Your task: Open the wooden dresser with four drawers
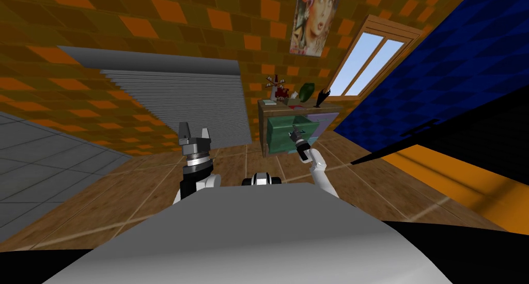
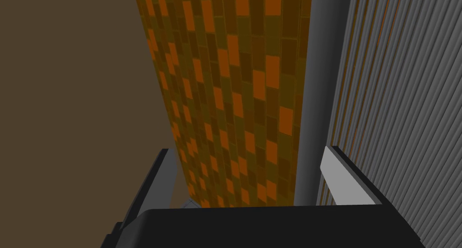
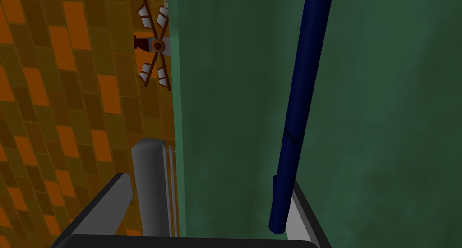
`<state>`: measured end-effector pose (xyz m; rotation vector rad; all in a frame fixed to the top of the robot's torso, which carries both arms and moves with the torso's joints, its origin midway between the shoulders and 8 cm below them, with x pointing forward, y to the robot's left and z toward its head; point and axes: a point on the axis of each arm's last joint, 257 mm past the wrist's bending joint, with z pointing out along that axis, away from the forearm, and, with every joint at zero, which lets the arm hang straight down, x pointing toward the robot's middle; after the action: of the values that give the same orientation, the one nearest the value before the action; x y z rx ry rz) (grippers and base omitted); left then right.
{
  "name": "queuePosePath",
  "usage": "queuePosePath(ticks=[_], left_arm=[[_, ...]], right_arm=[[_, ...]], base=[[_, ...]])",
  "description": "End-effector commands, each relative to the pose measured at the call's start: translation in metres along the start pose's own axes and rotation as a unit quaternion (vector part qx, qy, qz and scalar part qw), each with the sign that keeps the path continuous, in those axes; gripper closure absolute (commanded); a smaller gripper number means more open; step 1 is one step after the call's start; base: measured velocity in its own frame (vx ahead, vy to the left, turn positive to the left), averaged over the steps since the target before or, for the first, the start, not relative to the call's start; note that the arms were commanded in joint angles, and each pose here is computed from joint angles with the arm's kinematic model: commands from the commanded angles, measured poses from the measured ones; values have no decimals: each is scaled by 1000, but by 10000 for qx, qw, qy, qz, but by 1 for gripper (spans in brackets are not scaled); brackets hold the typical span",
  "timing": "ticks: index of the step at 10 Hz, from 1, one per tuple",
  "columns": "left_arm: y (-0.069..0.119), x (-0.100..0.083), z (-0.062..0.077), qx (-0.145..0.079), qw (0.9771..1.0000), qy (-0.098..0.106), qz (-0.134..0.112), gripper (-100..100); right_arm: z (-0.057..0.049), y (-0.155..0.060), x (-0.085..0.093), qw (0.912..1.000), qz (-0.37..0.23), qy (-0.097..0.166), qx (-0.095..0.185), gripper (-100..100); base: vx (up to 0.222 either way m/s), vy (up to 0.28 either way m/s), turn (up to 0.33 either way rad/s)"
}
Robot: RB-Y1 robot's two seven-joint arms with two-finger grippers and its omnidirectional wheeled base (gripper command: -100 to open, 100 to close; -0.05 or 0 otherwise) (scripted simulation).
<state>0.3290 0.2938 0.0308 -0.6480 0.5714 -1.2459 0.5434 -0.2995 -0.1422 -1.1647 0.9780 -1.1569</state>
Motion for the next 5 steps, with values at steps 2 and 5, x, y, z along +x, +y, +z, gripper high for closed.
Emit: queuePosePath(ticks=[2,5], left_arm=[[0,0,0,0,10000,0,0,0],[0,0,0,0,10000,0,0,0]], right_arm=[[-1,2,0,10000,2,3,-16,0],[-1,2,0,10000,3,6,-23,0]], base=[[0,0,0],[0,0,0]])
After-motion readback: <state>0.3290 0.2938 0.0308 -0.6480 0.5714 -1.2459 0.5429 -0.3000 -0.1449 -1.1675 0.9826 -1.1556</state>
